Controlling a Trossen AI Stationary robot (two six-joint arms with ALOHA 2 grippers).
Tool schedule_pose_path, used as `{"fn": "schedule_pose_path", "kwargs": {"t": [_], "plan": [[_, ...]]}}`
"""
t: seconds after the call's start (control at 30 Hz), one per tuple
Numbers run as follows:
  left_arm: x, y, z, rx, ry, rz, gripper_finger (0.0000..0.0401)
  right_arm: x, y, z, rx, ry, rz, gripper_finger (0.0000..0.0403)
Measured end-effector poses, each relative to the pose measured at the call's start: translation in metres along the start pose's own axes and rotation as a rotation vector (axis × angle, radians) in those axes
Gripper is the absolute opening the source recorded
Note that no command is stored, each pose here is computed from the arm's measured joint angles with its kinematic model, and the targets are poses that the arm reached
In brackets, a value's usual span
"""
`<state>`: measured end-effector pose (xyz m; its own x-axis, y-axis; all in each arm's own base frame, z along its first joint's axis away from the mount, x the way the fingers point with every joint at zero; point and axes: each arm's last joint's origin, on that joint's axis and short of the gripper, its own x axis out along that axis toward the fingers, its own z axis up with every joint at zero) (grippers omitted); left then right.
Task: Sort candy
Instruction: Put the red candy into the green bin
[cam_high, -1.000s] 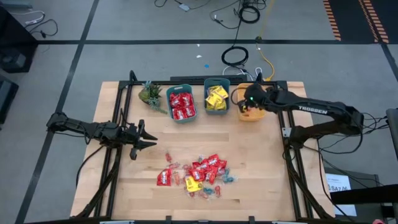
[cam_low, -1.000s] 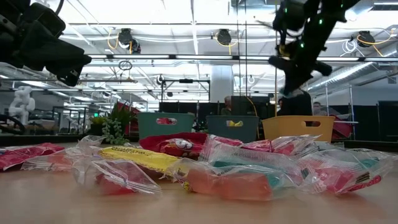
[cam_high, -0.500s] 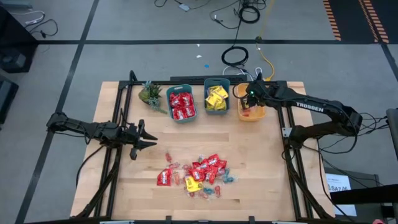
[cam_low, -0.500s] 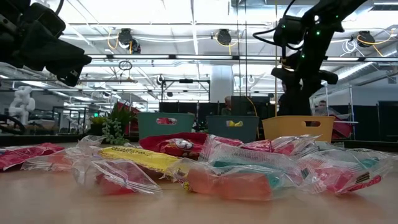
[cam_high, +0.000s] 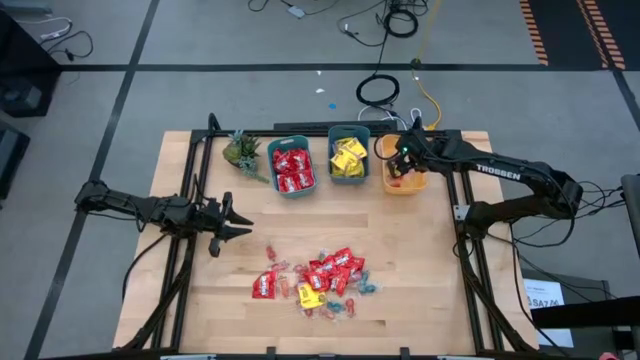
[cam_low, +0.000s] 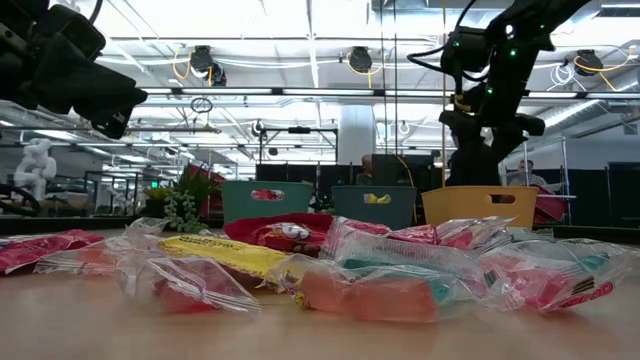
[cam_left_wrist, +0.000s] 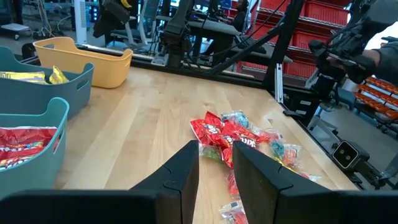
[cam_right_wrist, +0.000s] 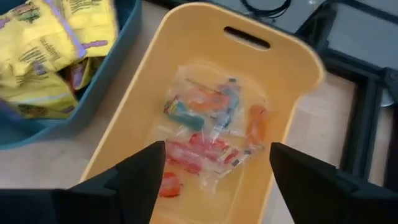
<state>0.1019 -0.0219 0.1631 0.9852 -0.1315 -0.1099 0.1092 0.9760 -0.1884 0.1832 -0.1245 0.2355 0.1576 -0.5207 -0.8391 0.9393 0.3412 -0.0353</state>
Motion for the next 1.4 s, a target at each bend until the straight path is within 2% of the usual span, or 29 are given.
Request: {"fn": "schedule_pose_path", "kwargs": {"t": [0.1, 0.3, 0.43, 0.63, 0.77, 0.93, 1.17, 1.4], "plan": [[0.000, 0.000, 0.000, 0.000, 0.000, 0.000, 0.0107, -0.001, 0.007, 0.001, -0.075, 0.008, 0.105, 0.0280], [0.000, 0.000, 0.000, 0.000, 0.000, 0.000, 0.0107, -0.013, 0.037, 0.001, -0.206, -0.036, 0.442, 0.0270], [0.000, 0.000, 0.000, 0.000, 0.000, 0.000, 0.0107, -0.029, 0.063, -0.007, -0.394, -0.142, 0.609, 0.0263], [0.000, 0.000, 0.000, 0.000, 0.000, 0.000, 0.0107, -0.052, 0.101, -0.027, -0.664, -0.326, 0.780, 0.0253], [0.000, 0.000, 0.000, 0.000, 0.000, 0.000, 0.0107, -0.053, 0.124, -0.046, -0.800, -0.345, 0.836, 0.0244], [0.000, 0.000, 0.000, 0.000, 0.001, 0.000, 0.0107, -0.044, 0.162, -0.068, -0.909, -0.264, 0.854, 0.0223], [0.000, 0.000, 0.000, 0.000, 0.001, 0.000, 0.0107, -0.041, 0.221, -0.089, -1.016, -0.215, 0.883, 0.0196], [0.000, 0.000, 0.000, 0.000, 0.001, 0.000, 0.0107, -0.032, 0.270, -0.106, -1.062, -0.095, 0.842, 0.0192]]}}
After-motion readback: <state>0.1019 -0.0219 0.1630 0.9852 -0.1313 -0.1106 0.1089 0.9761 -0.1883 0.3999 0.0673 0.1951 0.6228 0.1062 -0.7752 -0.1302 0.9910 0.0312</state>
